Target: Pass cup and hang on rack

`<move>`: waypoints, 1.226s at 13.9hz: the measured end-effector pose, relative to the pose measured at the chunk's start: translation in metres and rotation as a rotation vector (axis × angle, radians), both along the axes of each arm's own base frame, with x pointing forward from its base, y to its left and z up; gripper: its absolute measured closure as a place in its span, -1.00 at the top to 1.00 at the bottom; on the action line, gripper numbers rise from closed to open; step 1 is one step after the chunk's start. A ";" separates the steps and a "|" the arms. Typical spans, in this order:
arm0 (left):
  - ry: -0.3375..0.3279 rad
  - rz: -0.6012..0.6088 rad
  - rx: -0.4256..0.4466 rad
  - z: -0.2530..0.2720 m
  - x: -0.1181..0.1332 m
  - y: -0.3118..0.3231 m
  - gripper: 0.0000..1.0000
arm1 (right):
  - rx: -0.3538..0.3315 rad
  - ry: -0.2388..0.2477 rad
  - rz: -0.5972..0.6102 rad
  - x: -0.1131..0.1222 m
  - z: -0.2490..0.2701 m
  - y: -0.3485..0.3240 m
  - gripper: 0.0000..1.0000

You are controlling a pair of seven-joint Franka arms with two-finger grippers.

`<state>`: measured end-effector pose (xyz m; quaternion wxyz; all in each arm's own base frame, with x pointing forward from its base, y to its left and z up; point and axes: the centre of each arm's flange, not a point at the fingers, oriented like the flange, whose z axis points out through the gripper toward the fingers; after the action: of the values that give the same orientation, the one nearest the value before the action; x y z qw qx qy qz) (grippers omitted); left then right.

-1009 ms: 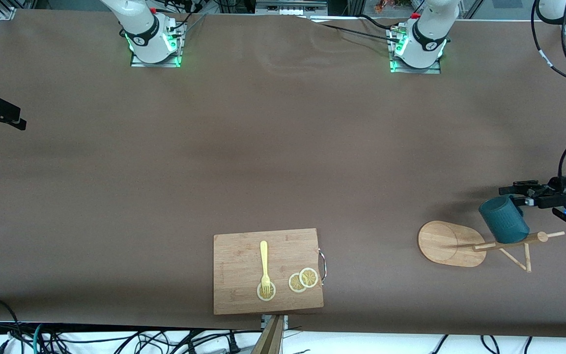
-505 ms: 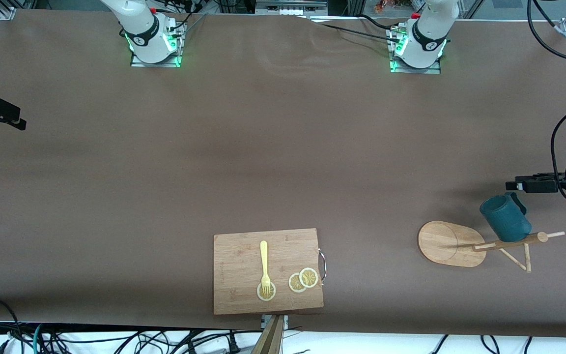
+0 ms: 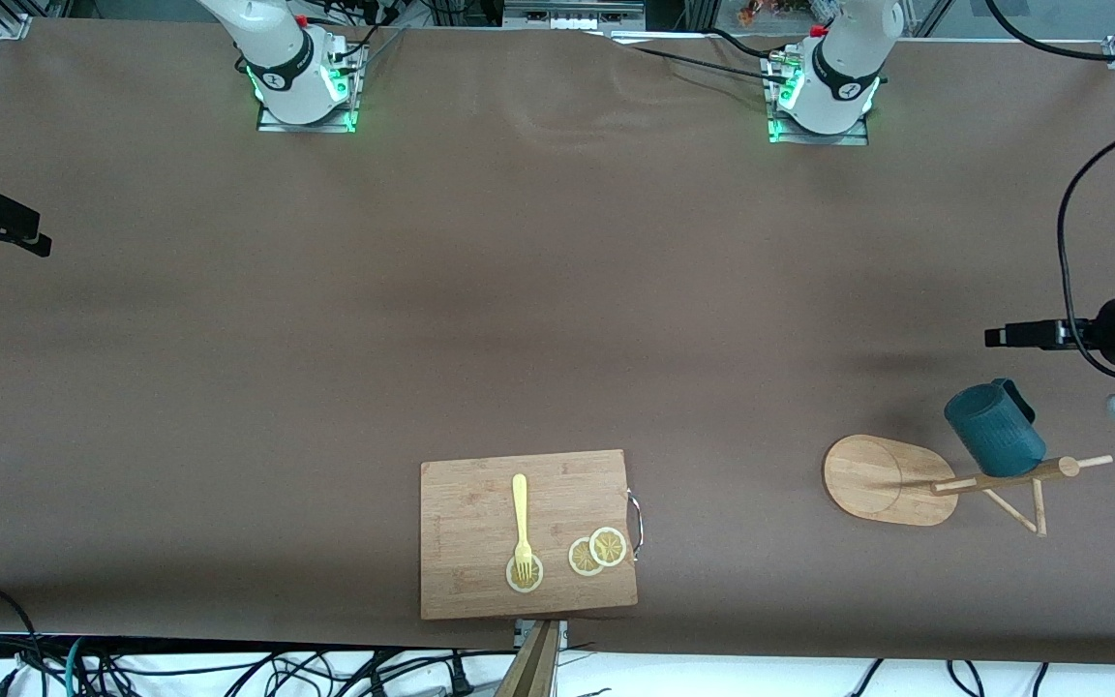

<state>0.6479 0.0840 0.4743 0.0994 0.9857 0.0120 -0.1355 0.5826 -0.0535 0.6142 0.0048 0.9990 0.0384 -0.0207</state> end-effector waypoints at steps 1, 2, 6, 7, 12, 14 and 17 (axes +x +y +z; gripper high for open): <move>-0.014 -0.045 0.063 0.012 -0.001 -0.018 1.00 | 0.000 0.002 0.000 0.001 -0.001 0.000 1.00; -0.032 -0.085 0.116 0.026 -0.003 -0.035 1.00 | 0.000 0.004 0.000 0.001 -0.002 0.000 1.00; -0.150 -0.197 0.219 0.093 -0.021 -0.095 1.00 | 0.000 0.005 0.000 0.002 -0.004 0.000 1.00; -0.187 -0.207 0.222 0.110 -0.027 -0.104 1.00 | 0.000 0.005 0.000 0.002 -0.004 0.000 1.00; -0.282 -0.206 0.204 0.157 -0.068 -0.119 1.00 | -0.001 0.003 -0.001 0.003 -0.004 0.000 1.00; -0.283 -0.215 0.192 0.158 -0.090 -0.125 1.00 | -0.001 0.004 -0.001 0.003 -0.004 -0.001 1.00; -0.281 -0.206 0.167 0.165 -0.105 -0.124 1.00 | -0.001 0.005 -0.001 0.004 -0.005 -0.001 1.00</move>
<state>0.5431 -0.0401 0.6396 0.0038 0.9957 -0.0919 -0.0046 0.5864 -0.0540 0.6089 0.0051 0.9990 0.0381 -0.0233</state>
